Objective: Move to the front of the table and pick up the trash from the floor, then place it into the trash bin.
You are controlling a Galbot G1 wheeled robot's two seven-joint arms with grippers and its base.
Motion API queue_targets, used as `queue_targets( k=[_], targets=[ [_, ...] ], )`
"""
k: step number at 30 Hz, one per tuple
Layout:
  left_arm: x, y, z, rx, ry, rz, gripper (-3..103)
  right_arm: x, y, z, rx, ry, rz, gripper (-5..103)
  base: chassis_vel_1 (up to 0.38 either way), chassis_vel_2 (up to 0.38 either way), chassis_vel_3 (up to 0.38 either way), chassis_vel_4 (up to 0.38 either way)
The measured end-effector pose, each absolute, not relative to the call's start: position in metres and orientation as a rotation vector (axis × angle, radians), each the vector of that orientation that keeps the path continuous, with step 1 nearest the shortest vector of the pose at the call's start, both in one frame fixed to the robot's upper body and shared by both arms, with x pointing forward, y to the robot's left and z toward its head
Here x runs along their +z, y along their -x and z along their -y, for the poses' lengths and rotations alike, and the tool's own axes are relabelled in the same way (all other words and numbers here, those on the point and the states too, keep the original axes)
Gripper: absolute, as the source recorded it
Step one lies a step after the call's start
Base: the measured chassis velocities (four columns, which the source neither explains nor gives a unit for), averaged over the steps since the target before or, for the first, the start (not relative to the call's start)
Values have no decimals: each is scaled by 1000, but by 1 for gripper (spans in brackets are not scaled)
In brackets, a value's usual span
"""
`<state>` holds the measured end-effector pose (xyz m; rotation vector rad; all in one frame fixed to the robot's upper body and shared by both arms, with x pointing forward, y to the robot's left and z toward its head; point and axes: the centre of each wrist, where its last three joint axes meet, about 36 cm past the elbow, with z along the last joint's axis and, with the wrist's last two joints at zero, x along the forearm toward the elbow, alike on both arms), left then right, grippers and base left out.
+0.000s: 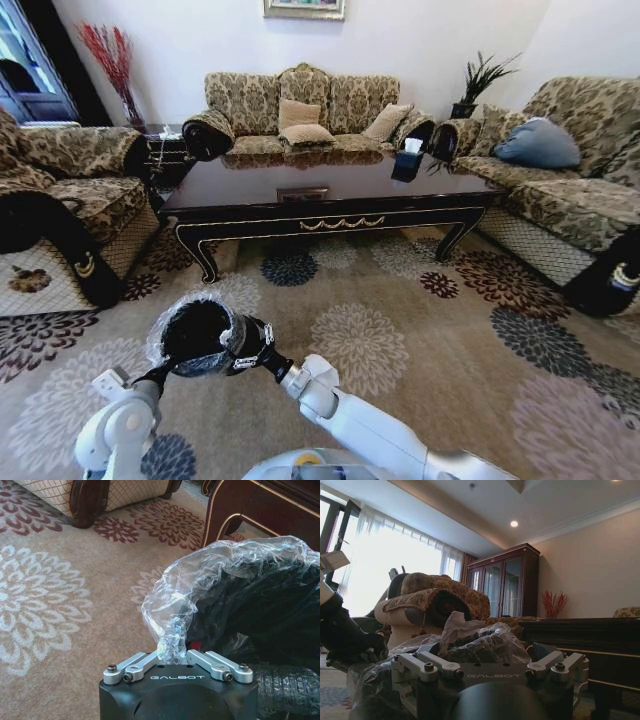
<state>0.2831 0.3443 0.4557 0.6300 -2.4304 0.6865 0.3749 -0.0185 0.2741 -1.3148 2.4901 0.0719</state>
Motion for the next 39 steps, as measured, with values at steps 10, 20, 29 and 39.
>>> queue_targets(
  k=[10,20,29,39],
  targets=[
    [451,-285,-344,682,-636,2421,2,273,-379,22,49,1310,-2472,100,0,0,0,0],
    [444,-289,-343,680,-635,2413,2,264,-367,16,-2,1366,-2449,100,0,0,0,0],
    [439,-293,-346,679,-638,2408,2,262,-363,9,-47,1376,-2489,100,0,0,0,0],
    [431,-299,-347,679,-626,2394,2,280,-386,3,-61,1335,-2500,100,0,0,0,0]
  ],
)
